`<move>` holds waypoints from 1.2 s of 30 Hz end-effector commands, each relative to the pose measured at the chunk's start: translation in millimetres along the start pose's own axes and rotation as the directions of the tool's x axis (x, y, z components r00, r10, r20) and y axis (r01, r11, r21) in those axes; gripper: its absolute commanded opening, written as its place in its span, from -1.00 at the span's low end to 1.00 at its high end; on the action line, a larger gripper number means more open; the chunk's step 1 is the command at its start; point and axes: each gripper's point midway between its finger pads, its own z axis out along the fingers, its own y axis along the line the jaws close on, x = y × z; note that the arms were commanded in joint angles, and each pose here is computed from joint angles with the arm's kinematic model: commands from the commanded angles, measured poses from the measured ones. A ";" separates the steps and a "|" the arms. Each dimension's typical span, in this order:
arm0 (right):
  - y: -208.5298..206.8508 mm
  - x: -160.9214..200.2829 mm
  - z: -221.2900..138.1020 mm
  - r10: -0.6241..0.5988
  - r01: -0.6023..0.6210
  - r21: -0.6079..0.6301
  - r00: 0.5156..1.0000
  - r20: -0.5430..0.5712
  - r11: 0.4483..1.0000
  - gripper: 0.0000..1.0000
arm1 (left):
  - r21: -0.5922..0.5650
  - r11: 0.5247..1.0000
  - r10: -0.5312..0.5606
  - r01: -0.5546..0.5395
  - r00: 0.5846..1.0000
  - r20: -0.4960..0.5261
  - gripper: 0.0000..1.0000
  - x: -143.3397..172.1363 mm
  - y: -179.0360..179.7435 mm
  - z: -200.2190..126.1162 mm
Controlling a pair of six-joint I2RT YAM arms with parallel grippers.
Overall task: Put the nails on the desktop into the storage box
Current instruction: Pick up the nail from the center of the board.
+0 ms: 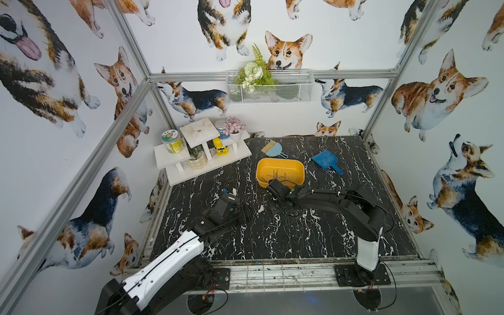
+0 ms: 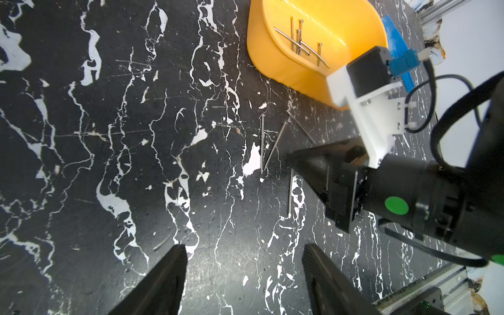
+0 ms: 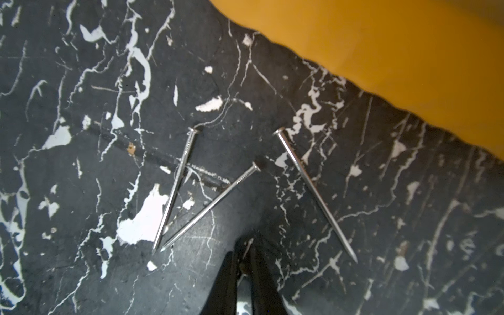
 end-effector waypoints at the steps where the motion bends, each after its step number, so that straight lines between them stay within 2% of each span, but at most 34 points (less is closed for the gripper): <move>1: -4.9 28.1 4.2 -0.003 0.004 0.014 0.995 -0.103 1.000 -0.78 | -0.007 1.000 -0.003 0.003 1.000 0.005 0.46 0.5 2.6 -0.2; 9: -0.4 24.3 -0.1 -0.008 0.008 0.002 0.996 -0.091 1.000 -1.00 | -0.007 1.000 -0.003 0.003 1.000 0.007 0.46 0.2 2.7 -1.3; 28: 3.9 -12.2 -41.5 -0.053 0.053 0.005 0.999 0.006 0.999 -1.00 | -0.011 1.000 0.010 -0.010 1.000 0.005 0.47 -4.7 -1.6 1.7; 36: -15.0 -52.9 -72.1 -0.028 0.028 0.003 0.997 0.078 1.000 -1.00 | -0.005 1.000 0.030 -0.030 1.000 0.008 0.47 -13.5 -10.9 3.6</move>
